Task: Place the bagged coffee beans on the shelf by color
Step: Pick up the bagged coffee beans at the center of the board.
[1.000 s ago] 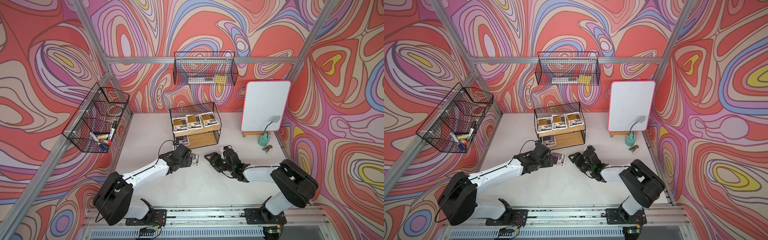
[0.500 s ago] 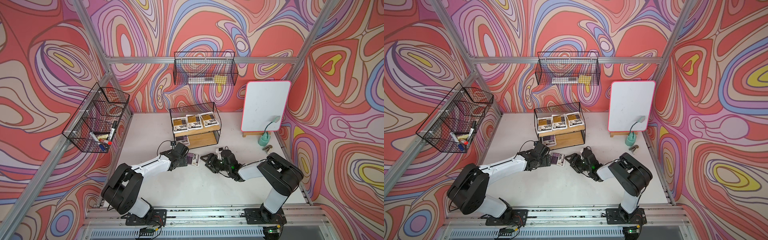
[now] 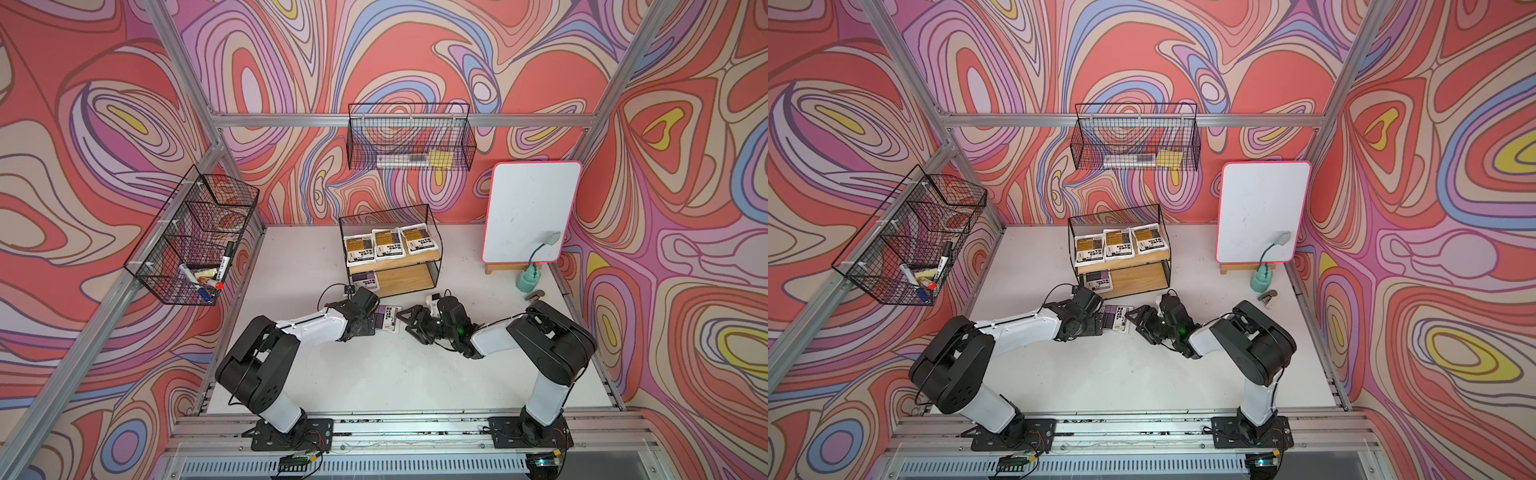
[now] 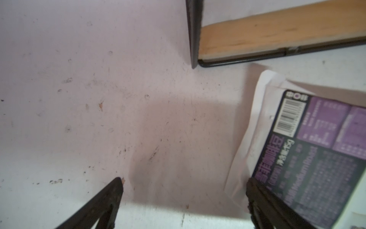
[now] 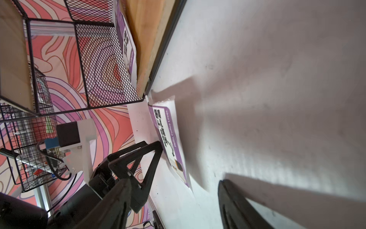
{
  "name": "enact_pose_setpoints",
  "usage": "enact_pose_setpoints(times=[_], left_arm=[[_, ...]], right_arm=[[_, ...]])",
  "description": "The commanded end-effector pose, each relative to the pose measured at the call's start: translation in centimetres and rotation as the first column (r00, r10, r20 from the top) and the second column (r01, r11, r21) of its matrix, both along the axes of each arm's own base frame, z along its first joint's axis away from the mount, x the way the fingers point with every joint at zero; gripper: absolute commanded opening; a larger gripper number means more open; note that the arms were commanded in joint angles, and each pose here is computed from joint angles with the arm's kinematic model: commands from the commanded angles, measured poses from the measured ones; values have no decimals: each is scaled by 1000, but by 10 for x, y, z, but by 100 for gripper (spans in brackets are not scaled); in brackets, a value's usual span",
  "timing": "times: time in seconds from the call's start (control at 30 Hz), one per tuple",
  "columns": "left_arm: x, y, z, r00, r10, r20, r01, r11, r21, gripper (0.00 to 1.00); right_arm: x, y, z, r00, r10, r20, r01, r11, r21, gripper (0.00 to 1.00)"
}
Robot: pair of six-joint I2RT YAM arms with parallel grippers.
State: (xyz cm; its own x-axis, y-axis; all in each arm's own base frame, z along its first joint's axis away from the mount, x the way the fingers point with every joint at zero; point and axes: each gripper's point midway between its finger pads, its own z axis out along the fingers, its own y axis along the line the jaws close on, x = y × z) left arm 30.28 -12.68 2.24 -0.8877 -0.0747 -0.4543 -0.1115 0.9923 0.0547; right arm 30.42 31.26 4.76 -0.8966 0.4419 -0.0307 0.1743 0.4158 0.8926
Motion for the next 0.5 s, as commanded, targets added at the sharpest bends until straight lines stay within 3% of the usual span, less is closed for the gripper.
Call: enact_pose_setpoints(times=[0.0,0.47], left_arm=[[-5,9,-10,1000,0,-26,1,999,38,99],[-7,9,-9,1000,-6,-30,7,999,37,99]], right_arm=[[0,5,-11,1000,28,-14,-28,1000,-2,72],[1,20,-39,997,56,-52,-49,992,115,63]])
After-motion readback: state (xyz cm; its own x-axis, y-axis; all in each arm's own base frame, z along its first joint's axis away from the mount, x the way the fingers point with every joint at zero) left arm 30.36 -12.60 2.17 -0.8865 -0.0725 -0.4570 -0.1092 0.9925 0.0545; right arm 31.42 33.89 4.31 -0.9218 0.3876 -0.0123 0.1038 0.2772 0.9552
